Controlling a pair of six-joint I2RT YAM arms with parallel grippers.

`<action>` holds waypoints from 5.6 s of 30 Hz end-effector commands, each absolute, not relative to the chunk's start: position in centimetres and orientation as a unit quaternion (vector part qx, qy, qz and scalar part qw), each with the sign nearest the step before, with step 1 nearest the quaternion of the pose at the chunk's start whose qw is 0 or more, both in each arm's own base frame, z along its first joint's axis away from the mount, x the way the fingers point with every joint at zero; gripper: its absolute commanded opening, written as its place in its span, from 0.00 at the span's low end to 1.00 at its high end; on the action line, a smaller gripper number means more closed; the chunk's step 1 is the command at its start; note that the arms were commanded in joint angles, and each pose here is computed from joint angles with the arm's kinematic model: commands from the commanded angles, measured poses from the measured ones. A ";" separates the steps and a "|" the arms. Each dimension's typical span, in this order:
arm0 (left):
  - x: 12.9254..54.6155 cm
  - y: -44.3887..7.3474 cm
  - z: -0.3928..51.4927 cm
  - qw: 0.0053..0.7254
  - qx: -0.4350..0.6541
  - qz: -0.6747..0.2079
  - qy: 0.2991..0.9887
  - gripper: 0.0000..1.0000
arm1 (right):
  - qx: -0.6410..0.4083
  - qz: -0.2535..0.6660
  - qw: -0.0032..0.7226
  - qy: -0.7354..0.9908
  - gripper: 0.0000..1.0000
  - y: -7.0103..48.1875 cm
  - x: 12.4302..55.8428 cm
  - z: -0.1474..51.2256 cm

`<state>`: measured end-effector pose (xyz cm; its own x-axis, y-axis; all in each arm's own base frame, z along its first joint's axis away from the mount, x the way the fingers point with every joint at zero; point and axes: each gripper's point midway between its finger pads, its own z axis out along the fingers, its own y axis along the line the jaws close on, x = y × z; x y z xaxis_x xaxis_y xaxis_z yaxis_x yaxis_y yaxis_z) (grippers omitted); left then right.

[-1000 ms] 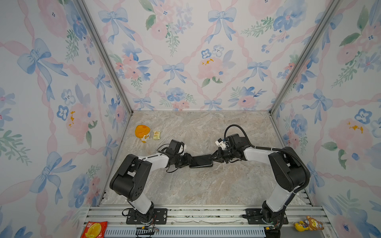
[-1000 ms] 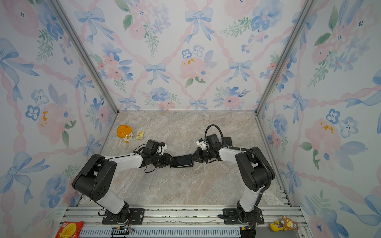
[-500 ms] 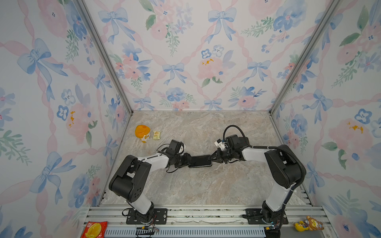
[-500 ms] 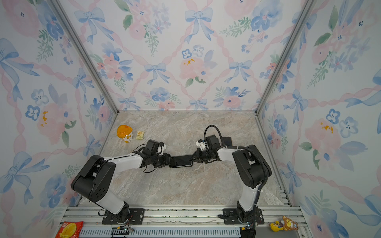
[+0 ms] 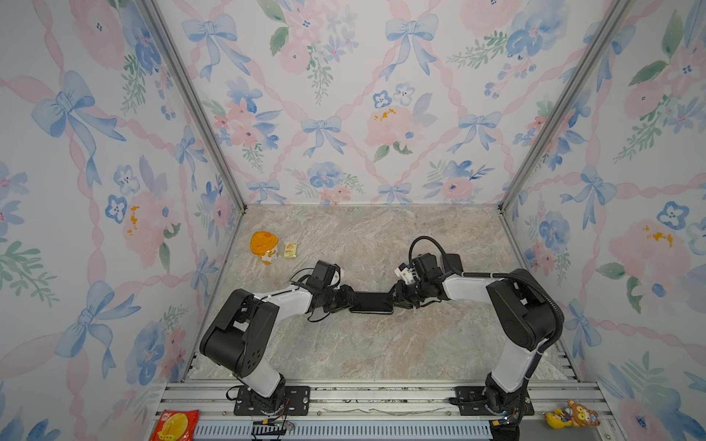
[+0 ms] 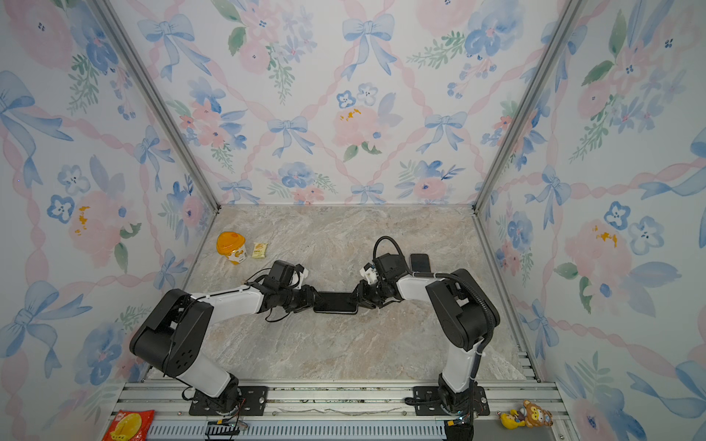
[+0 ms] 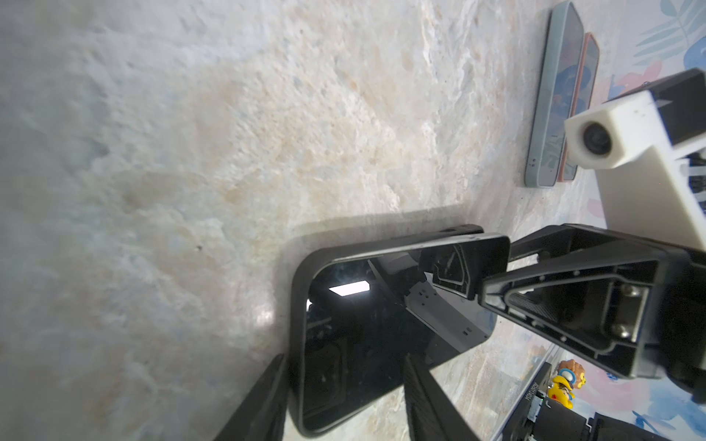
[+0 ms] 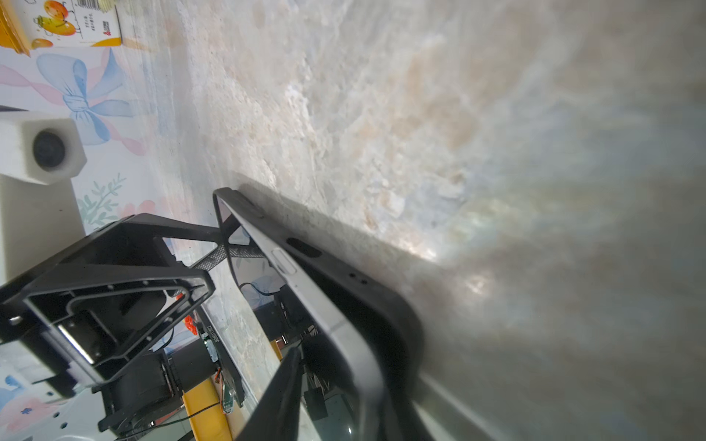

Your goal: Put the phone into the phone case

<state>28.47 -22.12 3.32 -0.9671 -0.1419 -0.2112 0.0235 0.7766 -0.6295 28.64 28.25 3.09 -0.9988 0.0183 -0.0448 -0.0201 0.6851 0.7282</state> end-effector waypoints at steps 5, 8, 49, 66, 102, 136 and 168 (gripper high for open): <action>26.1 -22.5 2.8 0.090 -0.016 -0.346 0.934 0.50 | -0.035 0.348 0.036 0.936 0.47 28.3 27.5 5.8; 26.1 -22.3 2.8 0.093 -0.016 -0.344 0.934 0.50 | -0.059 0.298 0.046 0.952 0.51 27.4 27.2 6.0; 28.3 -22.5 2.8 0.103 0.014 -0.304 0.947 0.44 | -0.079 0.173 0.076 0.979 0.34 26.9 25.9 3.2; 27.9 -23.6 2.3 0.089 0.026 -0.309 0.947 0.40 | -0.091 0.198 0.055 0.974 0.17 29.2 24.7 1.7; 25.7 -21.9 2.7 0.086 -0.021 -0.362 0.928 0.45 | -0.075 0.181 0.087 0.977 0.18 26.6 26.0 3.2; 23.9 -21.6 1.6 0.063 -0.029 -0.370 0.926 0.42 | -0.030 0.225 0.061 0.972 0.17 27.2 22.8 1.4; 24.0 -22.1 1.4 0.061 -0.029 -0.377 0.924 0.42 | -0.066 0.150 0.033 0.986 0.15 27.1 20.2 -2.7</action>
<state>25.76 -21.78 2.97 -0.9775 -0.1255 -0.1694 0.0288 0.7166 -0.6968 24.73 26.55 2.29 -0.9739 -0.0081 -0.2270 -0.0864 0.9375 0.3371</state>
